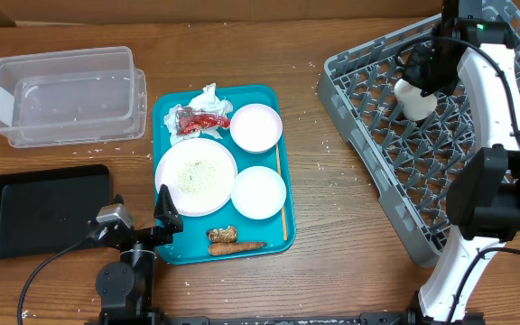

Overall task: Sort waste into correct bins and load items into the dishwasher
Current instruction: 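Lower the cup into the rack and open the right gripper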

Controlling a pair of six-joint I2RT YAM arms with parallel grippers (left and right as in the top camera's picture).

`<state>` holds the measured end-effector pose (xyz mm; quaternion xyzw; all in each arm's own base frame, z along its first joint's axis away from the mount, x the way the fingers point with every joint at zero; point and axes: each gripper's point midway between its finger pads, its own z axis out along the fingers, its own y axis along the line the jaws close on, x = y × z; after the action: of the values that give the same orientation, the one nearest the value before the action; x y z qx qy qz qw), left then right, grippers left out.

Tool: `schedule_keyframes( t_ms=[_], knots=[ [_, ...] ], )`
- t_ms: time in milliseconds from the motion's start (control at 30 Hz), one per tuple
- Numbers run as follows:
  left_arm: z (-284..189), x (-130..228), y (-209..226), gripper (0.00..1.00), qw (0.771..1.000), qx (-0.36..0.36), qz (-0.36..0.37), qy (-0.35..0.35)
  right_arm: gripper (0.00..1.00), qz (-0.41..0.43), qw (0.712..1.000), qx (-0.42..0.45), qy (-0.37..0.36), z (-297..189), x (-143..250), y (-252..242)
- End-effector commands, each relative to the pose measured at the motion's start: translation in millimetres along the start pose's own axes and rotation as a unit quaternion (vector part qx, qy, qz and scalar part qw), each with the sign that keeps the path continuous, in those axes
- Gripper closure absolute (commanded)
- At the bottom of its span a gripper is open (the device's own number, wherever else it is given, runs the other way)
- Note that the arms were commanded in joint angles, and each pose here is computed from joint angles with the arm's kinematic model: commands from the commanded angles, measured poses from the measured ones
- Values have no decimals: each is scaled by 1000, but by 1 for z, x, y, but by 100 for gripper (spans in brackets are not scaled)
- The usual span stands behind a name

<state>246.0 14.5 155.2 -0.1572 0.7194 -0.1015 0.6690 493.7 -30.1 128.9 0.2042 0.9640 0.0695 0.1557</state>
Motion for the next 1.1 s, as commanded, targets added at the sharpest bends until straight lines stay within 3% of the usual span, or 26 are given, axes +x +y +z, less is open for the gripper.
schedule_keyframes(
  t_ms=[0,767,933,1067],
  knots=[
    [0,0,-2,0,1000,6,-7,-2,96,-11,1000,-9,1,3,0,5],
    [0,0,-2,0,1000,6,-7,-2,96,50,989,142,2,-7,10,-51],
    [0,0,-2,0,1000,6,-7,-2,96,41,993,114,3,-34,9,-33],
    [0,0,-2,0,1000,6,-7,-2,87,-51,999,-14,-5,-68,8,27]
  ],
)
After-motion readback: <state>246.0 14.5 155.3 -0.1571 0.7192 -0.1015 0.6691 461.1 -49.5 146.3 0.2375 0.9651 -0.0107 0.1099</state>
